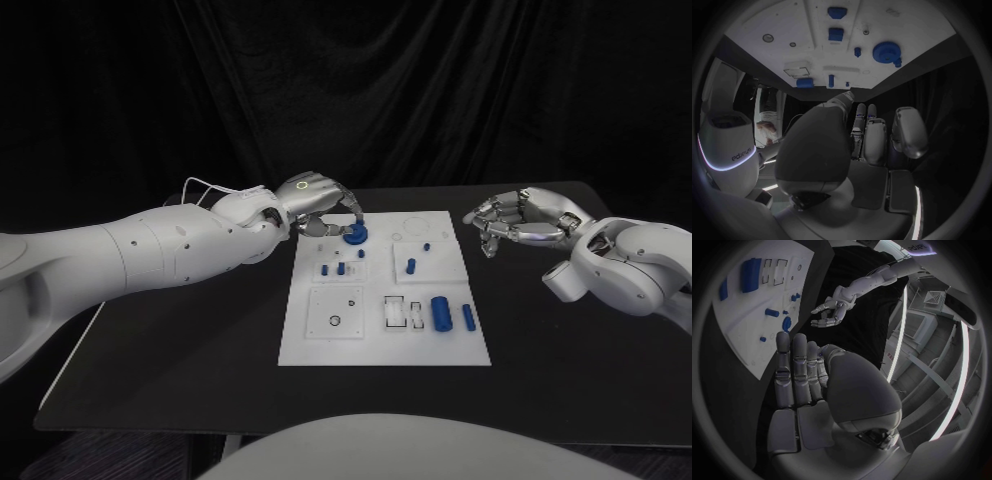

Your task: Assemble the parts on the task board

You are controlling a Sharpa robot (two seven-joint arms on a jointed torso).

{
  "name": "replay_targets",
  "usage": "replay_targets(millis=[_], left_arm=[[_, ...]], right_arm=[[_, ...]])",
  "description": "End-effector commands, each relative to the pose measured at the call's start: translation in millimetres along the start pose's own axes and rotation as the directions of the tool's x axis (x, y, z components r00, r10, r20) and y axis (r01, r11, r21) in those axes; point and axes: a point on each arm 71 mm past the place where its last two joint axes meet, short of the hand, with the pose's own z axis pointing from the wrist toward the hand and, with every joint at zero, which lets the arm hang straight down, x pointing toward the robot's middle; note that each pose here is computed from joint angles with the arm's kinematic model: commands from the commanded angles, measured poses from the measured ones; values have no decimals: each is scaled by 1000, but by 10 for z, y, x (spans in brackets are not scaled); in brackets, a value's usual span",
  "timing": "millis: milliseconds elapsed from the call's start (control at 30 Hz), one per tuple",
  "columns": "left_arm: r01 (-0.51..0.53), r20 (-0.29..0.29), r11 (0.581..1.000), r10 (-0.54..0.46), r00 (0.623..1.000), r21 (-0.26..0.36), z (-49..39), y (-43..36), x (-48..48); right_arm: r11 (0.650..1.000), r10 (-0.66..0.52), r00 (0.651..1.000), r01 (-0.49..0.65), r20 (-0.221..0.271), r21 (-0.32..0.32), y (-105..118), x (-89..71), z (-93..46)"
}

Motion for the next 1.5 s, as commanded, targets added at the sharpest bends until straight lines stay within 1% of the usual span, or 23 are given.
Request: replay_targets(millis=[33, 167, 367, 500, 667, 800, 1133, 1500], left_arm=[[-63, -63, 998, 65, 996, 18, 19, -29, -10], [-67, -80, 998, 66, 995, -3, 55, -33, -61], [-60, -110, 998, 57, 992, -20, 107, -64, -86], [-55, -132, 998, 51, 990, -26, 146, -84, -82], [-47, -168, 998, 40, 985, -37, 192, -105, -58], [-42, -187, 998, 34, 982, -40, 220, -122, -39], [-40, -194, 999, 33, 981, -34, 288, -160, -22], [-38, -187, 999, 35, 982, -13, 344, -202, -7]], right_arm=[[999, -35, 999, 35, -5, -22, 48, 8, 0], [999, -38, 999, 38, -9, -31, 90, 13, -24], [998, -38, 999, 38, -16, -45, 137, 34, -33], [998, -38, 999, 37, -19, -57, 157, 49, -32], [994, -43, 999, 43, -1, -96, 191, 48, -28], [993, -45, 999, 45, 5, -109, 198, 40, -24], [992, -45, 999, 45, 5, -118, 185, 31, -10], [996, -38, 999, 37, -8, -86, 123, 14, -32]])
